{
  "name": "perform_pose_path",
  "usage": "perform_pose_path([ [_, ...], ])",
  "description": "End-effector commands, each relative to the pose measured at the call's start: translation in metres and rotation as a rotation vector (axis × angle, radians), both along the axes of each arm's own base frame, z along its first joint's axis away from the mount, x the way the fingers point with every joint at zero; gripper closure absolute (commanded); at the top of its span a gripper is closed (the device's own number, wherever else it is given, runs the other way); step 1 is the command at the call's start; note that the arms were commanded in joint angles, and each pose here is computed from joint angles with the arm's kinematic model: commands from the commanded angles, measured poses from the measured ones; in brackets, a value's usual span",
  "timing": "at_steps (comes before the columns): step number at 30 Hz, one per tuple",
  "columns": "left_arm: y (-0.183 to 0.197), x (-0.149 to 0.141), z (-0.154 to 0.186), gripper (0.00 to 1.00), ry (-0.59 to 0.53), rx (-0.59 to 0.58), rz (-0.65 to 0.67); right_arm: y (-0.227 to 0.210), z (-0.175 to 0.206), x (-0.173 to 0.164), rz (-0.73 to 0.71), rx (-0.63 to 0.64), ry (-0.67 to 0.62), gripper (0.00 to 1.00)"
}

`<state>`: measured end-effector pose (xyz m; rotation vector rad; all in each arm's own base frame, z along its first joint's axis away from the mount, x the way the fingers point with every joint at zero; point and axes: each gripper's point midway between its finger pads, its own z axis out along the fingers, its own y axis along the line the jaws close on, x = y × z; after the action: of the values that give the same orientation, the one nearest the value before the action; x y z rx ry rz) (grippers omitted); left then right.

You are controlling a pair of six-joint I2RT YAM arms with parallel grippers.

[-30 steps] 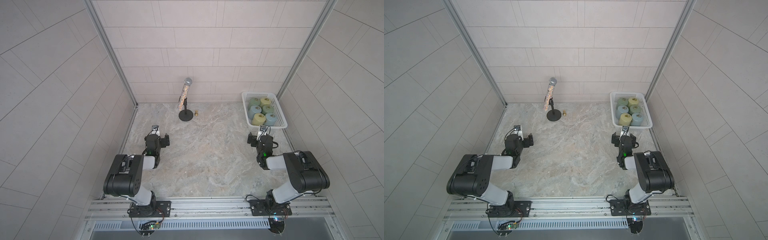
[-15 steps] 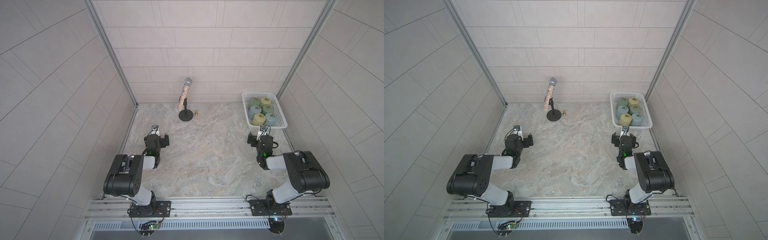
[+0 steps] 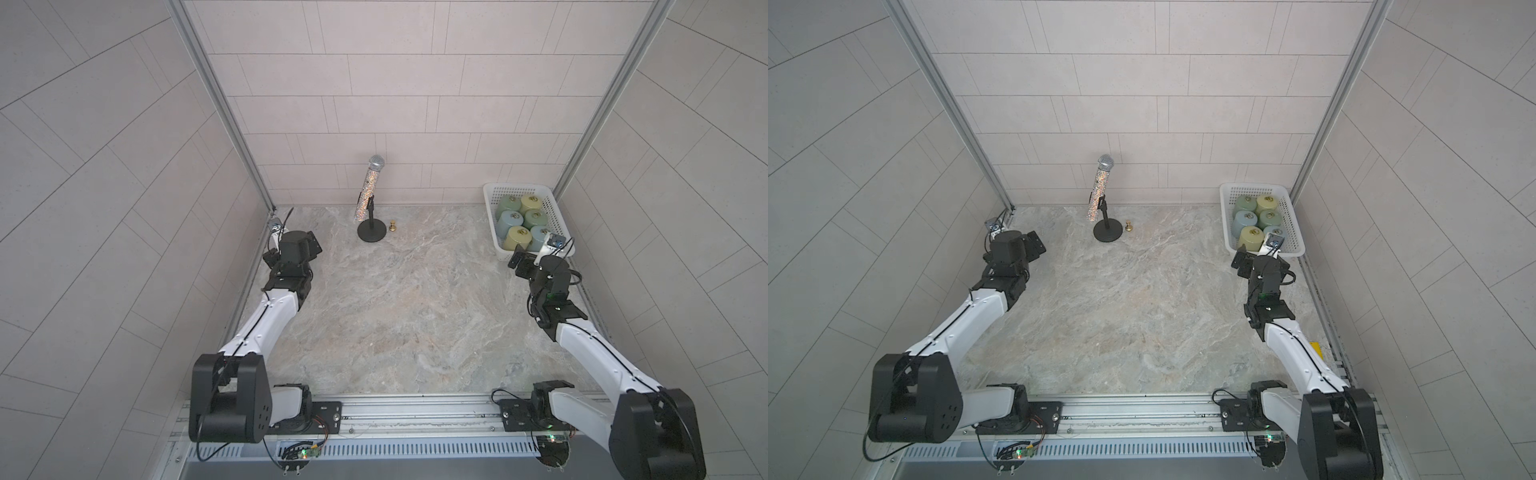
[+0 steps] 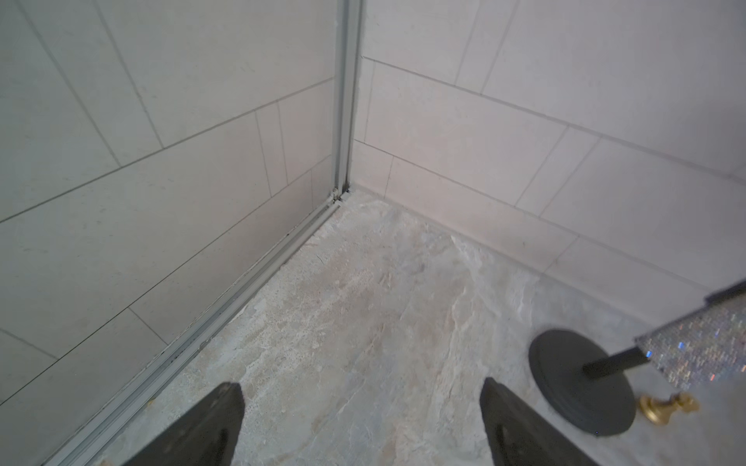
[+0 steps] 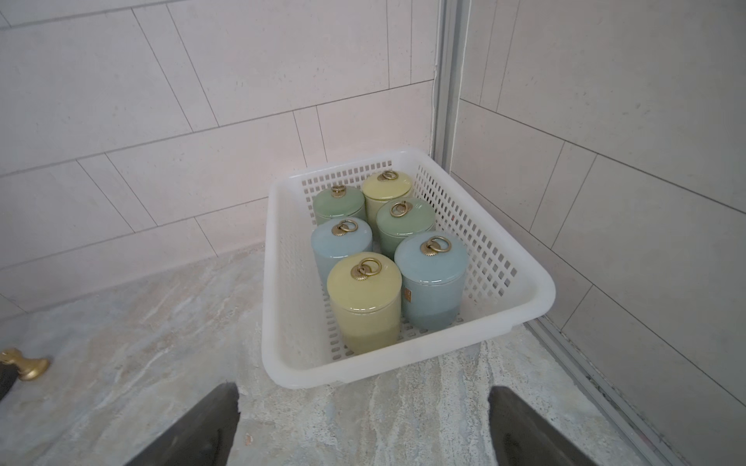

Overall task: Take the tea canister out of the basket
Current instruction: Move the basket to the center of the board.

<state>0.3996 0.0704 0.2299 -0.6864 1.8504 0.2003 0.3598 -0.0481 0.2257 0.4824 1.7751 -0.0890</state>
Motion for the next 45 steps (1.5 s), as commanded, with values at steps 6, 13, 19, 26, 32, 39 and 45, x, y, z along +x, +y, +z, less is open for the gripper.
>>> perform_pose_path([
  [6,-0.027,-0.039,-0.014,0.0,0.186,-0.231,-0.018,0.002,0.01,-0.017,-0.046,0.199,0.141,0.0],
  [13,-0.112,-0.062,-0.008,0.0,0.269,-0.159,-0.333,0.028,0.009,0.036,0.117,0.153,0.427,0.0],
  [19,-0.171,-0.094,-0.006,0.0,0.353,-0.154,-0.626,0.038,-0.009,0.085,0.164,0.128,0.625,0.0],
  [26,-0.217,-0.127,0.0,0.0,0.393,-0.155,-0.879,0.054,-0.038,0.135,0.207,0.075,0.774,0.3],
  [32,-0.23,-0.135,0.006,0.0,0.389,-0.175,-0.946,0.051,-0.071,0.16,0.159,-0.068,0.918,0.39],
  [39,-0.241,-0.139,0.018,0.0,0.372,-0.152,-1.019,0.046,-0.109,0.177,0.155,-0.078,0.971,0.41],
  [45,-0.241,-0.138,0.019,0.0,0.377,-0.146,-1.015,0.071,-0.132,0.182,0.252,-0.006,0.996,0.61],
])
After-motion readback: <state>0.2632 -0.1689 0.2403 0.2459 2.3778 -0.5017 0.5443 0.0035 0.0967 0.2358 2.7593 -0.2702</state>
